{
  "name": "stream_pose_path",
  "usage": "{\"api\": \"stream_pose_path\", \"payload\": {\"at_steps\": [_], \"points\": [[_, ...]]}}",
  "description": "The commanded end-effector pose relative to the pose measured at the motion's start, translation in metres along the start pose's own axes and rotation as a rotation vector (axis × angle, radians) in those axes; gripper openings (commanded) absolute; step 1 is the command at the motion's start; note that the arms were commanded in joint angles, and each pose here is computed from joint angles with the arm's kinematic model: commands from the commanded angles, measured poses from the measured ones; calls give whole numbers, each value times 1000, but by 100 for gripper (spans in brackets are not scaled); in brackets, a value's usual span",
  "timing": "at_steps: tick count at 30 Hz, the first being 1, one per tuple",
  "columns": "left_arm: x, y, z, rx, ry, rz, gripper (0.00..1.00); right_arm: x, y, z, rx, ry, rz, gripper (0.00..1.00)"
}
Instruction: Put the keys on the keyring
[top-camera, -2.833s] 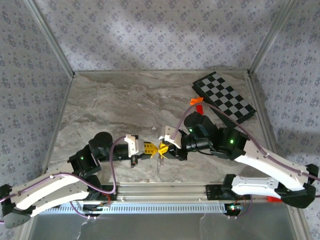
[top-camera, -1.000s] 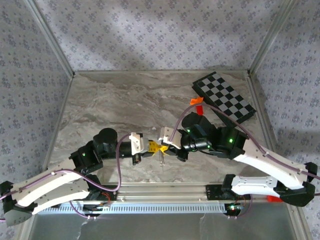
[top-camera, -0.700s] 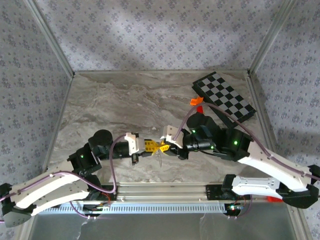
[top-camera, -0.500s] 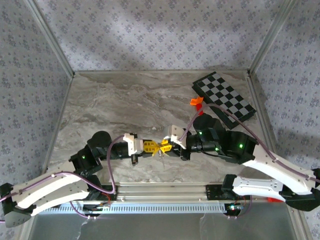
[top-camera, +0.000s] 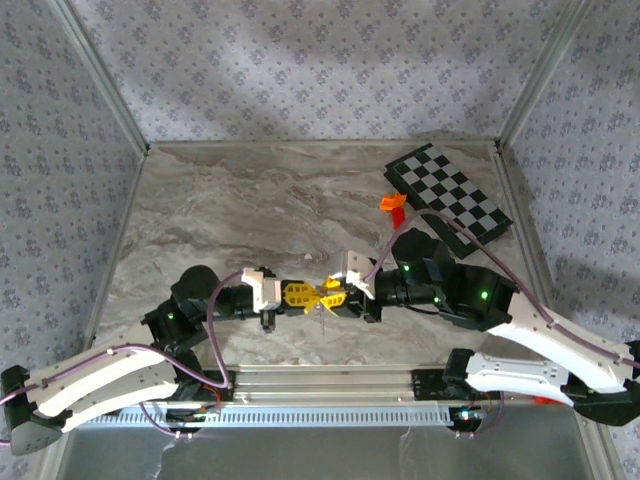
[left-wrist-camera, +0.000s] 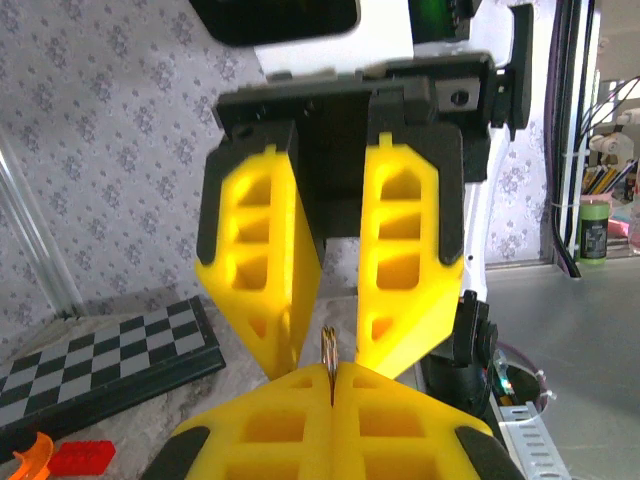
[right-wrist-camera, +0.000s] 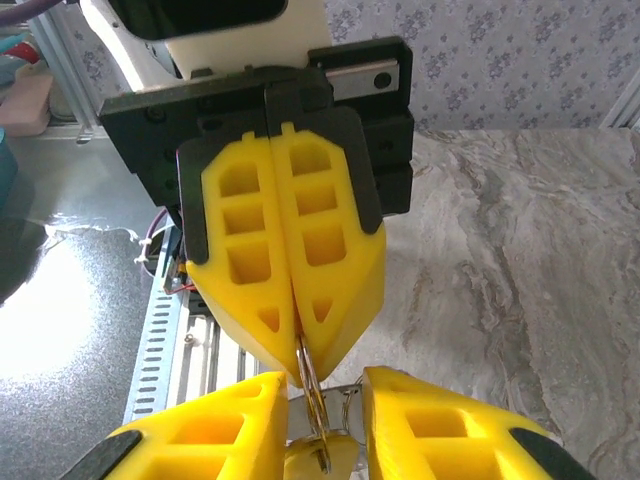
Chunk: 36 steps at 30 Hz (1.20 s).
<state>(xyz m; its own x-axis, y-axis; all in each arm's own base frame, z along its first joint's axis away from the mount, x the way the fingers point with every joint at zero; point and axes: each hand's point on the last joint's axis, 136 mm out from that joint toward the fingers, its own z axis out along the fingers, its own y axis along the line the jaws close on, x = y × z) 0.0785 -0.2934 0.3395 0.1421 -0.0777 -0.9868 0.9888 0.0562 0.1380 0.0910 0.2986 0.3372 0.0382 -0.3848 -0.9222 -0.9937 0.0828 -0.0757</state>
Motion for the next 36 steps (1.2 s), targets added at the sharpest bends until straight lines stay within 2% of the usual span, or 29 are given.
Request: {"api": "stream_pose_path", "payload": {"at_steps": [1,8,13,16,19,23,26,29,31,36], "points": [[-28,-5,-4,21,-97,36,0,-2,3,-3,-18,-20,14,26],[-28,-6,-4,29,-102,34,0,-3,3,-3,-16,-35,12,15],[-27,-6,-4,27,-93,34,0,-6,2,-2,-19,-43,11,0],[-23,-1,-4,-1,-59,42,0,-10,-2,-1,-8,-38,24,0],[-8,6,-3,-36,46,58,0,-9,-5,0,6,-4,22,0],[5,14,-5,-75,165,77,10,0,-10,4,37,110,11,0],[13,19,-5,-90,227,88,8,12,-11,13,49,197,-2,0],[13,19,-3,-75,269,91,1,12,-9,15,35,243,-18,0],[12,19,-1,-66,267,90,0,14,-9,18,31,248,-16,0],[-10,13,-7,-64,172,76,0,9,-8,16,35,203,-11,0]]}}
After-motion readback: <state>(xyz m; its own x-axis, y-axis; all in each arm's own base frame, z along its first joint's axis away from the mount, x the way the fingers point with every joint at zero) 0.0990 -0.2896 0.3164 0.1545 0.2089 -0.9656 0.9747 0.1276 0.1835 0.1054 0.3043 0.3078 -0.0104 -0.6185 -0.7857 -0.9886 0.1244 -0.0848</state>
